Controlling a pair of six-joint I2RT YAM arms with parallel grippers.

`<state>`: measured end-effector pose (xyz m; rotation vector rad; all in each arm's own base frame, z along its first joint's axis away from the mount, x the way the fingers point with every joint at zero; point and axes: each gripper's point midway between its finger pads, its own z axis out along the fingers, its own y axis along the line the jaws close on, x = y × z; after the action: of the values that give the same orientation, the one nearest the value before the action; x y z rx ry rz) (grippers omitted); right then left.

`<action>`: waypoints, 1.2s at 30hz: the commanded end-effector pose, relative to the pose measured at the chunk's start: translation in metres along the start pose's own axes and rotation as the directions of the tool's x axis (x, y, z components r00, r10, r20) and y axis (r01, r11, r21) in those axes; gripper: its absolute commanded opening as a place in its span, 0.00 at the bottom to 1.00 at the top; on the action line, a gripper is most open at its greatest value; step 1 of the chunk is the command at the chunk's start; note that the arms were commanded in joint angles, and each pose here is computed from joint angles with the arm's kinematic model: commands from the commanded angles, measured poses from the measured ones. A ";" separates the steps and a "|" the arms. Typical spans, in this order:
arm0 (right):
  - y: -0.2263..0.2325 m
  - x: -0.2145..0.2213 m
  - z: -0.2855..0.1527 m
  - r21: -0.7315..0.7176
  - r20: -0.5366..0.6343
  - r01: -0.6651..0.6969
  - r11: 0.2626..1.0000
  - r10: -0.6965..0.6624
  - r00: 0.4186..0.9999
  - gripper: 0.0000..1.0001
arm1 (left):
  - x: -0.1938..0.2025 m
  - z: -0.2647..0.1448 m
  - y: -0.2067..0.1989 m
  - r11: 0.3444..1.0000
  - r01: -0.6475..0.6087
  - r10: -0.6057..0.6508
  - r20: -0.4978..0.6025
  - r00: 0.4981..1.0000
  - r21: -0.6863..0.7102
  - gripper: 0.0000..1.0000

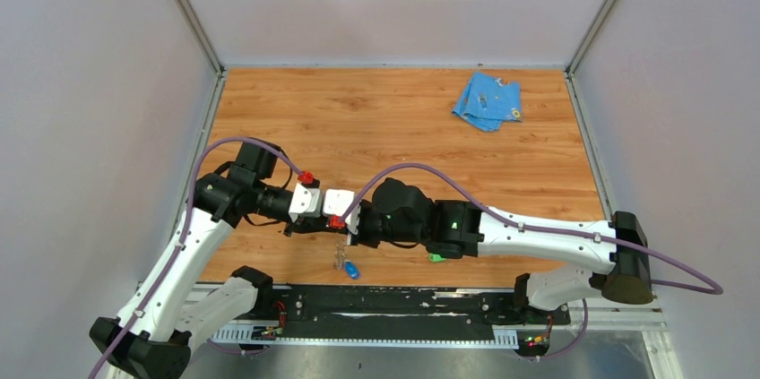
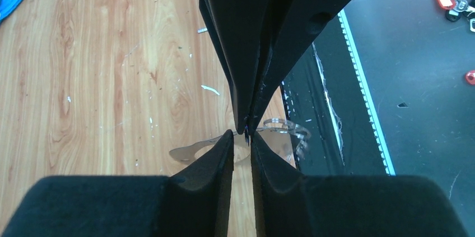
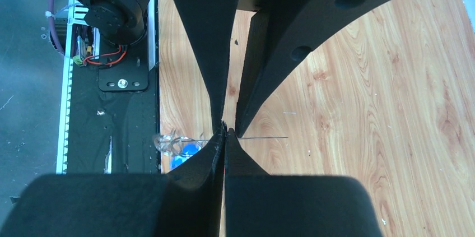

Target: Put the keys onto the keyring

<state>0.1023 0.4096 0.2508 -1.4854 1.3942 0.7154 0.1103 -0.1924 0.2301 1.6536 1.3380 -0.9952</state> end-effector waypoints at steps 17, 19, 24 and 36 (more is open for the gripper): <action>-0.010 -0.045 -0.015 0.023 0.163 -0.058 0.998 0.053 0.985 0.01 | -0.024 -0.004 -0.002 1.000 -0.018 0.018 0.056 0.998 0.011 0.03; -0.008 -0.043 -0.015 0.016 0.162 -0.064 0.998 0.061 0.985 0.01 | -0.031 -0.005 -0.002 1.000 -0.011 0.010 0.070 0.997 0.011 0.00; -0.006 -0.044 -0.017 0.009 0.170 -0.089 0.996 0.086 0.982 0.00 | -0.048 -0.009 -0.003 1.000 -0.014 0.012 0.106 0.994 0.015 0.00; -0.017 -0.065 -0.039 0.053 0.262 -0.152 0.987 0.133 0.956 0.41 | -0.094 -0.019 -0.013 0.997 -0.035 0.019 0.228 0.973 0.068 0.00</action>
<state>0.0937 0.4047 0.3252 -1.2481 1.3032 0.9038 0.0983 -0.2019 0.2932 1.5743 1.2489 -1.0913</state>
